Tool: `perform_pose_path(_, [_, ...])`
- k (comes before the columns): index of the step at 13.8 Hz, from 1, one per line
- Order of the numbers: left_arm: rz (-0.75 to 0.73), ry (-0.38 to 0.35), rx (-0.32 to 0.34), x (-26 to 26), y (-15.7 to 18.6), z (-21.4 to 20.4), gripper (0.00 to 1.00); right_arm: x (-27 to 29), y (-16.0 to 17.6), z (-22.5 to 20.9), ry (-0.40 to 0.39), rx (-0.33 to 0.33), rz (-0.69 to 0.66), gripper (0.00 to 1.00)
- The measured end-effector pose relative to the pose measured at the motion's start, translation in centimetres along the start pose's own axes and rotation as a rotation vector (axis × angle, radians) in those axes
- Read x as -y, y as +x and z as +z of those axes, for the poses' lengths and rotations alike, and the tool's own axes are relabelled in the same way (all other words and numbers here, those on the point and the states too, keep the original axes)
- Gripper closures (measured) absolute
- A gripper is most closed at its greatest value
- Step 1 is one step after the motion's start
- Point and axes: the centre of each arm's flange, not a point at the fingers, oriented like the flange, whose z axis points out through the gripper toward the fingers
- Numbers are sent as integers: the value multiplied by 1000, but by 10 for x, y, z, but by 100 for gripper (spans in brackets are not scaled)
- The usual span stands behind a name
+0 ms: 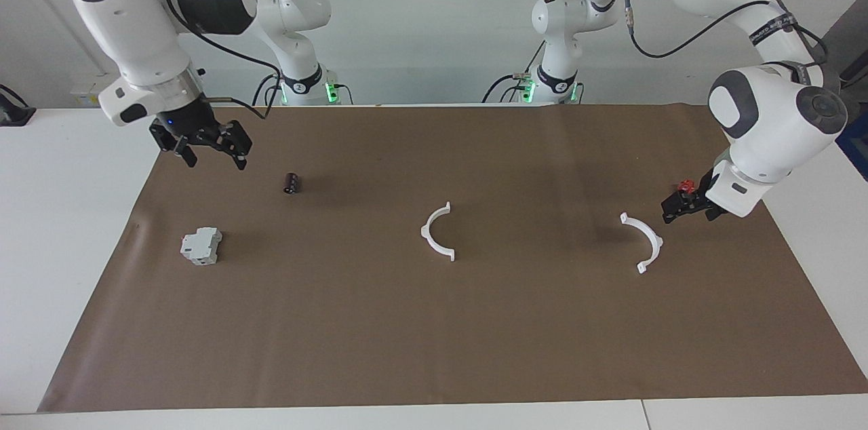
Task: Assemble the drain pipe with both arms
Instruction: 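Release the clamp half and withdraw the right gripper to rest, then grasp the other white clamp half with the left gripper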
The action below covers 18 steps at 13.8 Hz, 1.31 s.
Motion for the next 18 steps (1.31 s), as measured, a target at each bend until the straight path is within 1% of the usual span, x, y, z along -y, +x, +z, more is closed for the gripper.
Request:
perform_pose_path(2, [-8, 1, -17, 0, -7, 27, 0, 1, 1, 2, -1, 3, -7, 0])
perform_pose_path(4, [-16, 2, -10, 3, -16, 45, 0, 2, -1, -1, -1, 12, -43, 0])
perform_pose_path(6, [-29, 5, -5, 10, -19, 50, 0, 4, -1, -3, -1, 10, -53, 0])
perform_pose_path(8, [-60, 10, -13, 16, -24, 54, 0, 8, -1, -4, -1, 9, -61, 0])
perform_pose_path(10, [-89, 10, -27, 14, -30, 60, 0, 8, -1, -4, -6, 9, -62, 0])
perform_pose_path(12, [-108, 10, -39, 12, -38, 70, 0, 6, -1, -4, -41, 8, -66, 0])
perform_pose_path(14, [-139, 9, -41, 11, -43, 78, 0, 6, -1, -4, -43, 8, -66, 0])
perform_pose_path(18, [-162, 8, -46, 7, -44, 78, 1, 6, -1, -4, -43, 8, -66, 0])
